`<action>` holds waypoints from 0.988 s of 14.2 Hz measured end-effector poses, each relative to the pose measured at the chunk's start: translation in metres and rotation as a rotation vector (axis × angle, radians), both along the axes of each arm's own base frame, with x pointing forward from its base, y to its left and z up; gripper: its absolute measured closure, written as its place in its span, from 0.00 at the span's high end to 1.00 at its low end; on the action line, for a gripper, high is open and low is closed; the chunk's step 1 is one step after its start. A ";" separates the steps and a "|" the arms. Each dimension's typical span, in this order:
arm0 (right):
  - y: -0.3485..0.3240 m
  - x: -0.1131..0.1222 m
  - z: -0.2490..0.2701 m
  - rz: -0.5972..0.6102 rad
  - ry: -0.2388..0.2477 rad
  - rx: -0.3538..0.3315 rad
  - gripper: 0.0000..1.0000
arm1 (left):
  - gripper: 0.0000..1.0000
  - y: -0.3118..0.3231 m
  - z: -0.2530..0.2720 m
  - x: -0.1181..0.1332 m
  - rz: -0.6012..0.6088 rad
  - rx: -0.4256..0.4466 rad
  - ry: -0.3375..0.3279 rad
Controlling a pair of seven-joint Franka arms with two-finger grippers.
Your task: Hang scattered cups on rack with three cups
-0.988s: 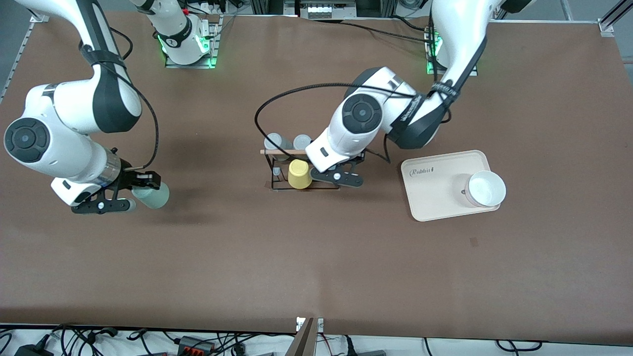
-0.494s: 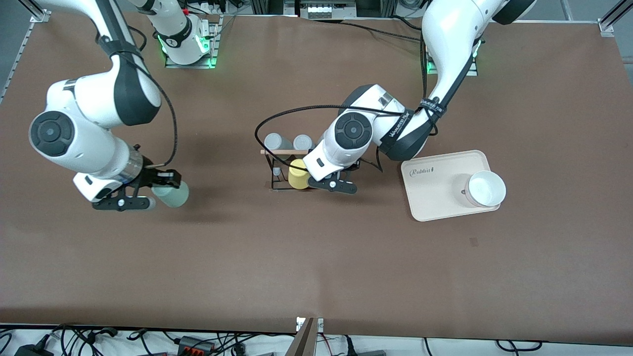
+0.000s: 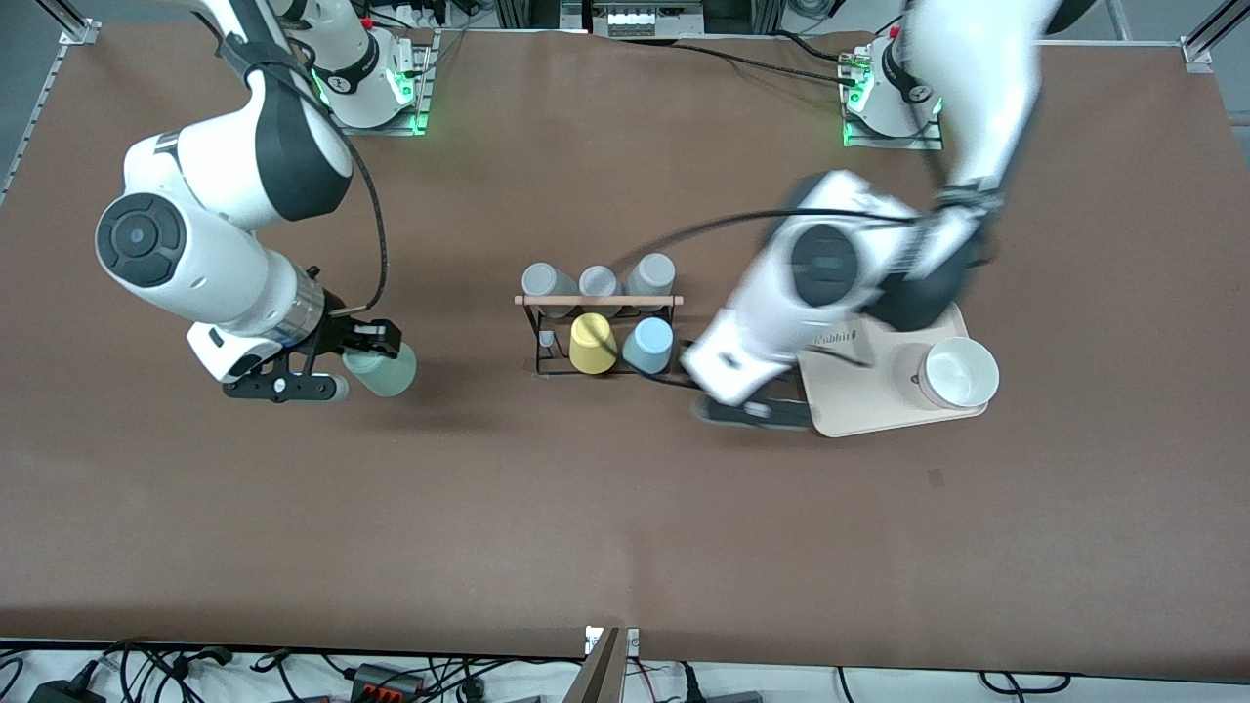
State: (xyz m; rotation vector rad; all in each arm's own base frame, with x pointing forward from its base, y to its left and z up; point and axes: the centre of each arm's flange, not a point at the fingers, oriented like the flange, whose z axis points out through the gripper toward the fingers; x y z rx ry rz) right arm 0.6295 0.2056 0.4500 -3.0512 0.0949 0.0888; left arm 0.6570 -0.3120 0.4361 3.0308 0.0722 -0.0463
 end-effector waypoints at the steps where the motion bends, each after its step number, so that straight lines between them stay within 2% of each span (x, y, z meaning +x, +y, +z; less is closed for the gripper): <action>1: 0.015 -0.003 0.003 -0.018 -0.002 0.005 0.65 | 1.00 0.028 0.018 0.003 0.027 0.017 0.017; 5: 0.083 -0.024 -0.010 -0.068 0.014 0.001 0.65 | 1.00 0.088 0.067 -0.003 0.068 0.057 0.049; 8: 0.127 -0.035 -0.029 -0.091 -0.006 0.015 0.65 | 1.00 0.127 0.109 -0.009 0.032 0.065 0.000; 11: 0.159 -0.046 -0.050 -0.104 0.006 0.012 0.65 | 1.00 0.177 0.145 -0.032 -0.004 0.112 -0.019; 14: 0.173 -0.051 -0.057 -0.099 0.013 0.009 0.65 | 1.00 0.206 0.149 -0.064 -0.025 0.147 0.006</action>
